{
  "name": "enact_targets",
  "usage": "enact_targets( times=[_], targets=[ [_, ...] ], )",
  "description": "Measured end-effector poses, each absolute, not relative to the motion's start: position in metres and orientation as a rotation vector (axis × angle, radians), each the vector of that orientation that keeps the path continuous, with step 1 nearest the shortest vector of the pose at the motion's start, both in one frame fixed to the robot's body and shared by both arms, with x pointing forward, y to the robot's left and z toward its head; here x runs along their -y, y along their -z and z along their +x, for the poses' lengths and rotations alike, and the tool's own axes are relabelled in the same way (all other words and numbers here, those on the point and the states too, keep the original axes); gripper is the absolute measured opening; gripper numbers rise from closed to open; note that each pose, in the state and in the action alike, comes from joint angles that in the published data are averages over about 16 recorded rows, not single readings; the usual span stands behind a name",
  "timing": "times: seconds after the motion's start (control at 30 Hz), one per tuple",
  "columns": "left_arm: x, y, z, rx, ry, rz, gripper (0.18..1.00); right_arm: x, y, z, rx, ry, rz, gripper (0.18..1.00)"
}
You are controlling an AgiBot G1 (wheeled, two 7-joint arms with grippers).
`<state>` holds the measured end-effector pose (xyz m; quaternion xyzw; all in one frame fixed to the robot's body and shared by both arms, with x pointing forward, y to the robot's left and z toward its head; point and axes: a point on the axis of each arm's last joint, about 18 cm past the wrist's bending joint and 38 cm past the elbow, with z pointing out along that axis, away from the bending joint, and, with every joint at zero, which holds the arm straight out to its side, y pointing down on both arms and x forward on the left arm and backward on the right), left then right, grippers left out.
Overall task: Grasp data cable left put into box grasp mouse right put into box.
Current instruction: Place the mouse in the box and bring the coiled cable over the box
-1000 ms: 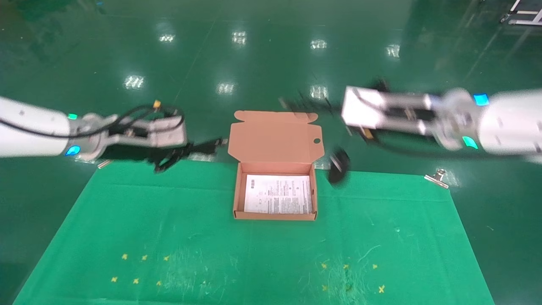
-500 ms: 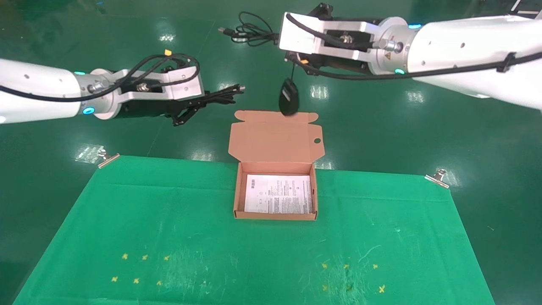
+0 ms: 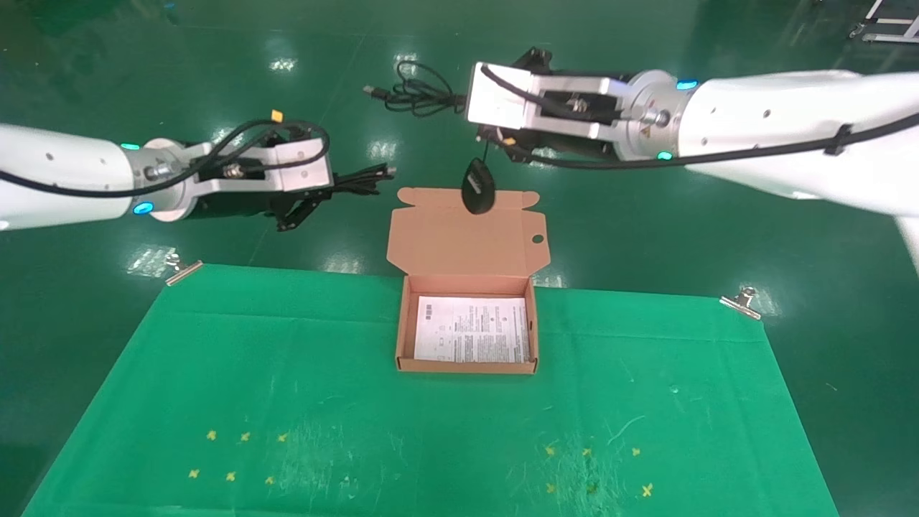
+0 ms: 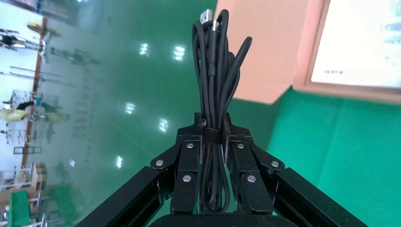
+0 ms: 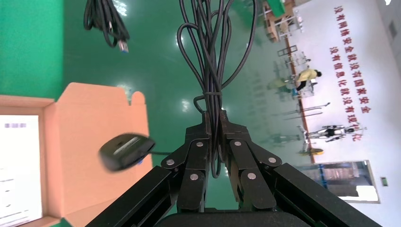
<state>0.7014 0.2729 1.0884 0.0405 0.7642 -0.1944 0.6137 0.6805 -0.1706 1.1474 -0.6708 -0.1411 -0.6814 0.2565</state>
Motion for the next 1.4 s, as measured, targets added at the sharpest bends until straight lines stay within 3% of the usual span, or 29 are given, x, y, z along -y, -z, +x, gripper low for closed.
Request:
enact_targets(
  times=[0.57, 1.0, 1.4],
  targets=[
    [-0.314, -1.053, 0.710, -1.868, 0.258, -0.048, 0.255, 0.151, -1.068, 0.718, 0.364, 1.664, -1.970, 0.207],
    [-0.326, -1.041, 0.712, -1.890, 0.140, -0.132, 0.255, 0.124, -1.014, 0.735, 0.245, 1.495, -1.963, 0.207],
    [-0.325, -1.041, 0.710, -1.887, 0.137, -0.137, 0.254, 0.151, -0.962, 0.760, -0.004, 1.407, -2.002, 0.207]
  ],
)
